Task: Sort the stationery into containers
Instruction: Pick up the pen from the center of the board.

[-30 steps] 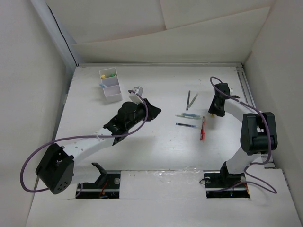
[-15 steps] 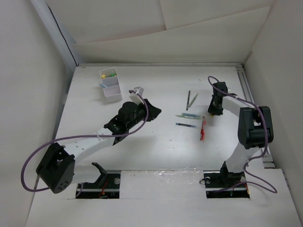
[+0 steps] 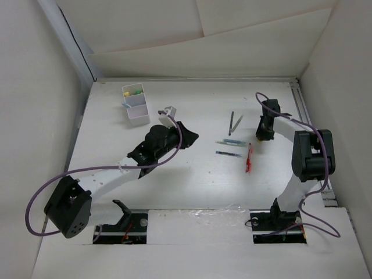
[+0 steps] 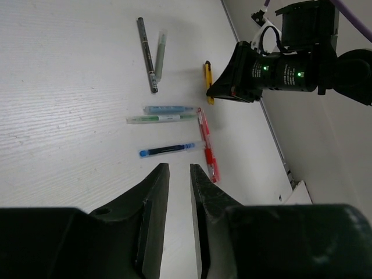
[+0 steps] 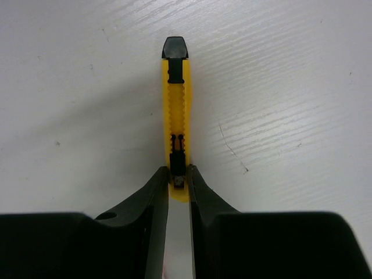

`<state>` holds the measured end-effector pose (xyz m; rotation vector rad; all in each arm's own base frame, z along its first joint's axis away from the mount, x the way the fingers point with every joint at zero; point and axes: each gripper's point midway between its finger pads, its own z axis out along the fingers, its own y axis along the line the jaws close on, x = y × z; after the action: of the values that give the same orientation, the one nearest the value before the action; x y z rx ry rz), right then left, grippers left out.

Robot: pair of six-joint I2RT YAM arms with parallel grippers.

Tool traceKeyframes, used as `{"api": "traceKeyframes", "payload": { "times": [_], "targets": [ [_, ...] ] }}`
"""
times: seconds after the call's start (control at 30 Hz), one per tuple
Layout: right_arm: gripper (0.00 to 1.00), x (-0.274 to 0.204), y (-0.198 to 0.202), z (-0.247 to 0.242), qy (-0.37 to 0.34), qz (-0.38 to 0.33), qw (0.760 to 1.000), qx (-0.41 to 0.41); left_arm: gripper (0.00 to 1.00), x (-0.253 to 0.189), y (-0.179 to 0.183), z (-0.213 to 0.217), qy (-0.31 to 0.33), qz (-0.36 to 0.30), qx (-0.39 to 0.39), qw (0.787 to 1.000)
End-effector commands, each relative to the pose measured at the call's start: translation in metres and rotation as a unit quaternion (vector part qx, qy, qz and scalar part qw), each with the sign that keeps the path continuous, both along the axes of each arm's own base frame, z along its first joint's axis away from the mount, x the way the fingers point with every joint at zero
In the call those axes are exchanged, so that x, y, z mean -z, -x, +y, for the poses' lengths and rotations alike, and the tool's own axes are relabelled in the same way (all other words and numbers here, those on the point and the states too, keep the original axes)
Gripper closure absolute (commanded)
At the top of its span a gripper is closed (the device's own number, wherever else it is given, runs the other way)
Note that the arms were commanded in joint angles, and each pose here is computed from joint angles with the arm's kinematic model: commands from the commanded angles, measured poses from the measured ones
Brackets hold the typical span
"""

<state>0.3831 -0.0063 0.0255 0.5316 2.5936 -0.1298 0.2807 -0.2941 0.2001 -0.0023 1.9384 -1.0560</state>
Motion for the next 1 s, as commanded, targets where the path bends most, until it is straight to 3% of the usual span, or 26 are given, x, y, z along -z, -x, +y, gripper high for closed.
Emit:
{"api": "traceKeyframes", "payload": {
  "times": [0.0, 0.2, 0.3, 0.4, 0.5, 0.63, 0.97],
  "targets": [
    [1.0, -0.036, -0.008, 0.0, 0.003, -0.05, 0.999, -0.003, 0.82, -0.013, -0.002, -0.004, 0.012, -0.02, 0.009, 1.0],
    [1.0, -0.08, 0.001, 0.028, 0.006, -0.105, 0.993, -0.048, 0.75, -0.003, -0.001, -0.021, 0.009, -0.004, 0.046, 0.999],
    [1.0, -0.094, 0.005, 0.07, -0.03, -0.131, 0.985, -0.106, 0.75, -0.001, 0.0, -0.026, 0.015, 0.005, 0.066, 0.998],
    [1.0, -0.106, 0.015, 0.13, -0.077, -0.167, 0.965, -0.189, 0.73, 0.001, -0.009, -0.017, 0.026, 0.015, 0.054, 0.998],
    [1.0, -0.11, 0.027, 0.177, -0.105, -0.178, 0.946, -0.251, 0.65, 0.0, -0.012, -0.013, 0.034, 0.015, 0.055, 0.998],
    [1.0, -0.116, 0.04, 0.224, -0.139, -0.189, 0.919, -0.318, 0.61, 0.002, -0.017, -0.017, 0.032, 0.018, 0.055, 0.998],
    [1.0, -0.11, 0.071, 0.299, -0.161, -0.177, 0.88, -0.41, 0.59, 0.028, -0.031, -0.029, 0.013, 0.048, 0.057, 0.997]
  ]
}}
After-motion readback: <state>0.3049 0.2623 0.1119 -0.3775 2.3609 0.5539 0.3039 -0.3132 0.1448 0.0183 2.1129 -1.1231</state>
